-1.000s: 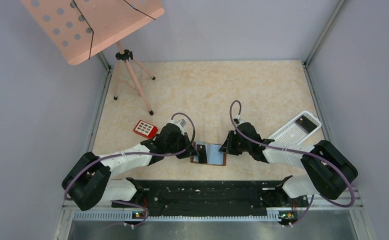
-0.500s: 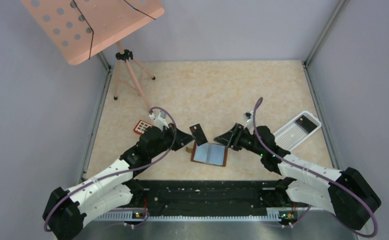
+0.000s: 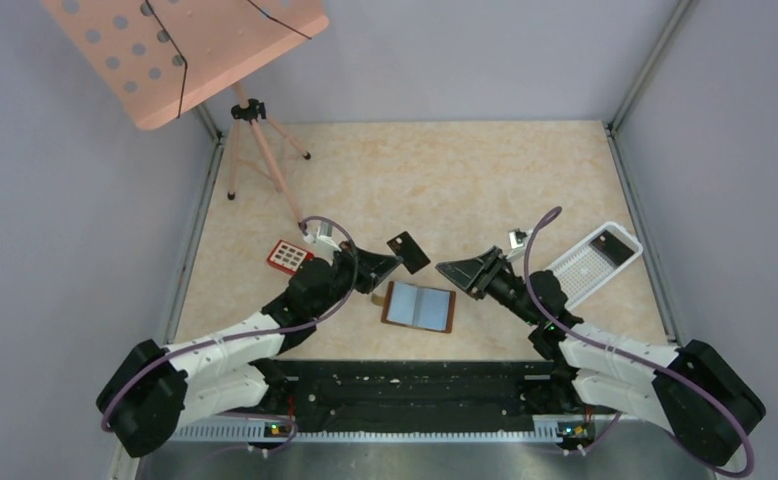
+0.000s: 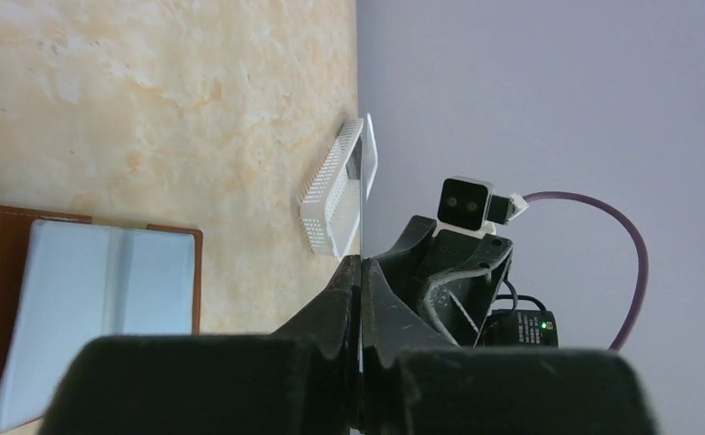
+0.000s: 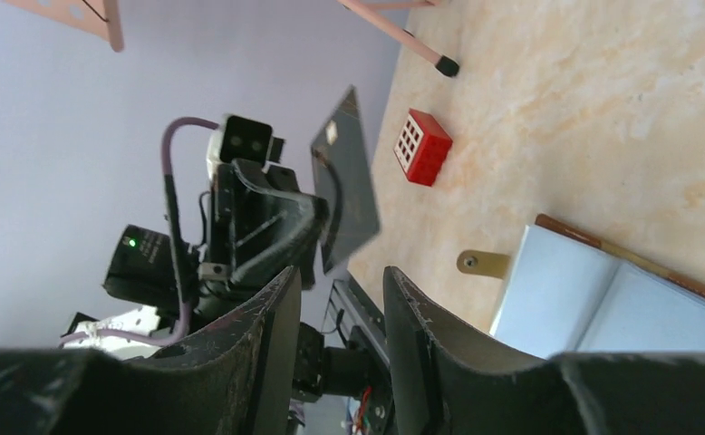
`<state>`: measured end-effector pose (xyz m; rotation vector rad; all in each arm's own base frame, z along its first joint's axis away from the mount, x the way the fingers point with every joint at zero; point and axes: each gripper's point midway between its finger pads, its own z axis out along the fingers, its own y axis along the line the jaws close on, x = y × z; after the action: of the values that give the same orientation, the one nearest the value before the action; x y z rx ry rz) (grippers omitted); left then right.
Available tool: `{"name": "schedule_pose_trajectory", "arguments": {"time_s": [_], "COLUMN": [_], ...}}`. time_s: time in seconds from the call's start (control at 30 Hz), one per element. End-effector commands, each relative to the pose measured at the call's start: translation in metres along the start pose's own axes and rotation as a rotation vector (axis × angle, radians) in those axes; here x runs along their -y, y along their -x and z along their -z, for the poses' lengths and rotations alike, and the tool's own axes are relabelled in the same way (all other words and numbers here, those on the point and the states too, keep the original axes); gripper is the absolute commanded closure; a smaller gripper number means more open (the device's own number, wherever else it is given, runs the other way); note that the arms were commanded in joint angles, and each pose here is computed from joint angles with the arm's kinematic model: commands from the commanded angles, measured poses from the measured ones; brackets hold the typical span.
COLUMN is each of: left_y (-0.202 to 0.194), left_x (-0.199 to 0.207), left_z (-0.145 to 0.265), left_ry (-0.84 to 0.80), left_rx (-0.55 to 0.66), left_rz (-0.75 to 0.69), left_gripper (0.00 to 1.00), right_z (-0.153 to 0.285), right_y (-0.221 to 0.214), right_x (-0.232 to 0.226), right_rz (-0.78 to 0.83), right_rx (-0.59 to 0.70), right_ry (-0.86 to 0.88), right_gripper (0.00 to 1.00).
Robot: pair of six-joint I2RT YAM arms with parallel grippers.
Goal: Take the credit cards out of the card holder
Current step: Place the credit card in the storage box.
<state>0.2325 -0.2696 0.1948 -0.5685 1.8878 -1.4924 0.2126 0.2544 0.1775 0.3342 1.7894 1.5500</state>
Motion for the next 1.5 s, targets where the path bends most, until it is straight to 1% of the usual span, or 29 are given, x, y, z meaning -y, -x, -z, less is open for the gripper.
{"name": "schedule_pose_trajectory", "arguments": {"time_s": [0.0, 0.13, 0.3, 0.53, 0.67, 0.93, 1.1, 1.47], "left_y": [0.0, -0.006, -0.008, -0.012, -0.016, -0.016, -0.013, -0.015], "left_x": [0.04, 0.044, 0.048, 0.041, 0.042, 0.033, 0.03, 0.022], "left_z": [-0.007, -0.01, -0.012, -0.015, -0.017, -0.017, -0.015, -0.015], "left_ry": [-0.154, -0.175, -0.198, -0.199, -0.209, -0.199, -0.204, -0.2], "left_rx": [0.054, 0.076, 0.073, 0.07, 0.055, 0.057, 0.072, 0.064], "left_rz": [0.096, 0.096, 0.102, 0.124, 0.122, 0.163, 0.202, 0.265], "left_gripper": [1.0, 1.0, 1.0, 1.0, 1.0, 1.0, 1.0, 1.0], "right_z": [-0.002, -0.007, -0.01, -0.014, -0.016, -0.016, -0.014, -0.014], "right_y": [0.016, 0.015, 0.016, 0.016, 0.013, 0.011, 0.012, 0.012], "right_x": [-0.025, -0.026, -0.024, -0.031, -0.033, -0.034, -0.04, -0.044], "right_rz": [-0.003, -0.011, -0.025, -0.01, -0.01, 0.007, 0.018, 0.026], "right_rx": [0.092, 0.091, 0.101, 0.093, 0.081, 0.077, 0.078, 0.079], "right_ry": [0.1, 0.098, 0.085, 0.103, 0.119, 0.129, 0.159, 0.173], "right_gripper": [0.61, 0.62, 0.64, 0.75, 0.77, 0.74, 0.69, 0.69]}}
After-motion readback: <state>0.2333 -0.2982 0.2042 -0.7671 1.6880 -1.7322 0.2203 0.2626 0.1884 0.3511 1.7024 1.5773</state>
